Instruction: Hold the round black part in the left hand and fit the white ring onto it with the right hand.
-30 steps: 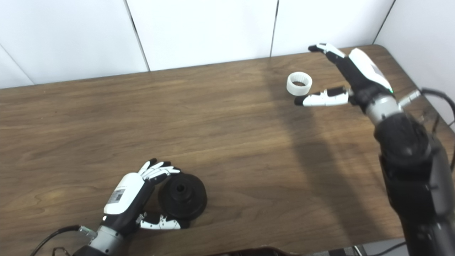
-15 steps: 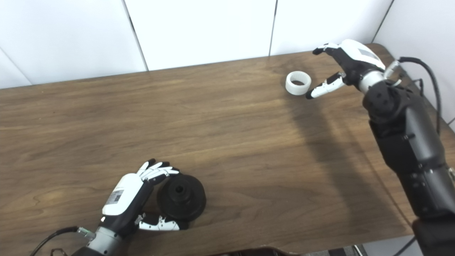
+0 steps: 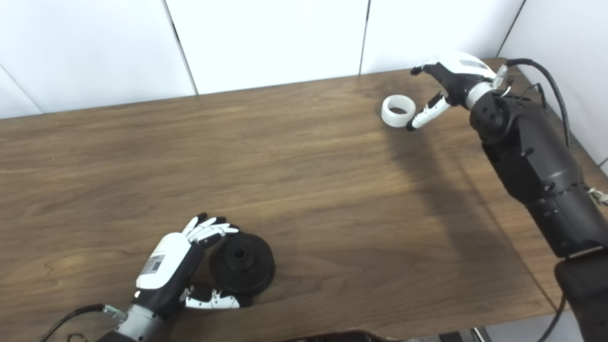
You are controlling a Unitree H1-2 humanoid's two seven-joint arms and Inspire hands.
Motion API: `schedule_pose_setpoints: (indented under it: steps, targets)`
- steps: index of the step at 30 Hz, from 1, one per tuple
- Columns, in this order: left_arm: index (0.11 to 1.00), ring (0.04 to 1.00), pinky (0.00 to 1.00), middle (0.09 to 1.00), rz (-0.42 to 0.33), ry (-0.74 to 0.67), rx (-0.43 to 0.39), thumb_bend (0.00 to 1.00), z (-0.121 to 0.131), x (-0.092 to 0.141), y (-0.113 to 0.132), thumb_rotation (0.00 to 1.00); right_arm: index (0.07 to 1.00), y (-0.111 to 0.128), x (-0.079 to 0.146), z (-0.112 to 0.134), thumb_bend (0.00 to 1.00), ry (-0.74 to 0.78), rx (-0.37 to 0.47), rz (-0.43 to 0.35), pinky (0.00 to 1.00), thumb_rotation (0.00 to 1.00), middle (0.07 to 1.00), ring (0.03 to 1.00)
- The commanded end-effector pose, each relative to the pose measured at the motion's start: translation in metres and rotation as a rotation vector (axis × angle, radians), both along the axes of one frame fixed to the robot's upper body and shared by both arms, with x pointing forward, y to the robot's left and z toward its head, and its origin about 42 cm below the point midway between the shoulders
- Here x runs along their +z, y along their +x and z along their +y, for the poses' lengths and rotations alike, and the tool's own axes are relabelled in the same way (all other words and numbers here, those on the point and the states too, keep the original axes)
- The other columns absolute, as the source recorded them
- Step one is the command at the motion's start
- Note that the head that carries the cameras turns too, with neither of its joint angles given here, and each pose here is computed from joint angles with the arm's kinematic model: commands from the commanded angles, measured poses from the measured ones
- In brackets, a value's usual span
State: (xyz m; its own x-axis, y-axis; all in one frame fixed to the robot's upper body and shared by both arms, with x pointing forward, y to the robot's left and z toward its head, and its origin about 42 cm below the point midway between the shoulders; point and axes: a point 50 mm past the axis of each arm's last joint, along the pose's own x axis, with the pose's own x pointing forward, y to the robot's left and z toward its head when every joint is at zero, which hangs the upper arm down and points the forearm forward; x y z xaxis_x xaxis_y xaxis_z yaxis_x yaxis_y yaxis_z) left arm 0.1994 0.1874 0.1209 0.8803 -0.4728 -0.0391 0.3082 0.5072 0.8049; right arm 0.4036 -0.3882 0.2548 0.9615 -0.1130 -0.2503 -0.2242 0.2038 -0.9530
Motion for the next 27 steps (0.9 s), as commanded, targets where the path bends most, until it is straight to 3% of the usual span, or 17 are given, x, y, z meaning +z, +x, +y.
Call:
schedule_pose_setpoints:
  steps: [1, 9, 14, 27]
  targets:
    - [0.485, 0.896, 1.00, 0.816, 0.016, 0.066, -0.002, 0.52, 0.005, -0.005, -0.006, 0.06, 0.867, 0.011, 0.035, -0.002, 0.83, -0.056, 0.024, -0.084, 1.00, 0.27, 0.954, 0.971]
    - [0.485, 0.900, 1.00, 0.816, 0.031, 0.043, 0.004, 0.52, 0.001, 0.000, -0.006, 0.06, 0.858, 0.020, 0.019, 0.009, 0.82, -0.110, 0.041, -0.040, 0.99, 0.27, 0.944, 0.961]
    - [0.485, 0.900, 1.00, 0.816, 0.036, 0.046, 0.002, 0.52, 0.000, 0.002, -0.006, 0.06, 0.860, 0.025, 0.013, 0.016, 0.76, -0.128, 0.051, -0.028, 1.00, 0.27, 0.954, 0.971]
    - [0.484, 0.899, 1.00, 0.806, 0.034, 0.071, -0.011, 0.52, -0.003, 0.001, -0.012, 0.06, 0.870, 0.039, 0.010, 0.019, 0.75, -0.138, 0.042, -0.018, 1.00, 0.28, 0.957, 0.977]
